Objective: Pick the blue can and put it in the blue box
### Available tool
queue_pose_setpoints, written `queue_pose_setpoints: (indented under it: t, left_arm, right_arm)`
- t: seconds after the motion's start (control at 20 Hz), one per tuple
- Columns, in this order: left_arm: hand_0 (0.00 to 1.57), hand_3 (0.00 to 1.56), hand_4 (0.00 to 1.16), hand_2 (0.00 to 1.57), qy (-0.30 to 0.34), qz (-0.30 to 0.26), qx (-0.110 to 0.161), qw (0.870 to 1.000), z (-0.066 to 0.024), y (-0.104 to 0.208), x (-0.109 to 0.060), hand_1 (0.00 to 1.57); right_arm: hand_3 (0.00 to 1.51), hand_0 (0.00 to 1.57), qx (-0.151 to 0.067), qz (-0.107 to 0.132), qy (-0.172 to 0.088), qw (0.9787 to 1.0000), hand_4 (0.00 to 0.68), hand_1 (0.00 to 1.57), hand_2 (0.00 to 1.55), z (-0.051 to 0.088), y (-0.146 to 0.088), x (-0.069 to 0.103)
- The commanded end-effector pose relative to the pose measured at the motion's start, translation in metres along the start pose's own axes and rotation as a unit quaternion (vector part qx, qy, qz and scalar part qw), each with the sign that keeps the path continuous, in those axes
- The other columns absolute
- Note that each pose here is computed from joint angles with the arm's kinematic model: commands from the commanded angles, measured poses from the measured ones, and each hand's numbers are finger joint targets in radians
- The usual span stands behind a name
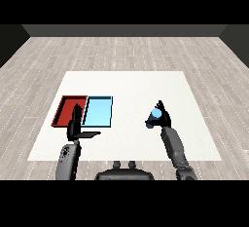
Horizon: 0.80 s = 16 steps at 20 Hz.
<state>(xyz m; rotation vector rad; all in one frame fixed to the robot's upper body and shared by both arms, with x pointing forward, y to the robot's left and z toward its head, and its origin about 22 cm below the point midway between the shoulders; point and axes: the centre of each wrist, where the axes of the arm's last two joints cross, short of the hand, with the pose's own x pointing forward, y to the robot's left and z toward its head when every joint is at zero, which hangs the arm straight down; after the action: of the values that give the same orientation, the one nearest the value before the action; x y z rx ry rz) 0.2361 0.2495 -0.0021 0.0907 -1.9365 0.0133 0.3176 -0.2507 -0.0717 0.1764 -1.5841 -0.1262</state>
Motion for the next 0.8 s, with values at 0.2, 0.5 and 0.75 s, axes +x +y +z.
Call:
queue_pose_setpoints:
  t: [0.2, 0.5, 0.75]
  left_arm:
    - [0.0, 0.0, 0.0, 0.0, -0.01, 0.008, -0.009, 1.0, -0.006, -0.018, -0.006, 0.0]
    - [0.0, 0.0, 0.0, 0.0, -0.009, 0.012, -0.005, 1.0, 0.0014, 0.019, 0.0, 0.0]
    - [0.0, 0.0, 0.0, 0.0, -0.008, -0.006, -0.011, 1.0, 0.0051, 0.012, 0.005, 0.0]
  right_arm:
    - [1.42, 1.46, -0.062, 0.056, 0.038, 0.9958, 0.469, 1.46, 1.45, -0.014, 0.01, 0.002]
    - [1.43, 1.46, -0.049, 0.067, 0.026, 0.9962, 0.53, 1.46, 1.45, 0.002, 0.0, -0.02]
    - [1.32, 1.46, -0.031, 0.067, -0.024, 0.997, 0.448, 1.46, 1.47, 0.011, 0.014, 0.014]
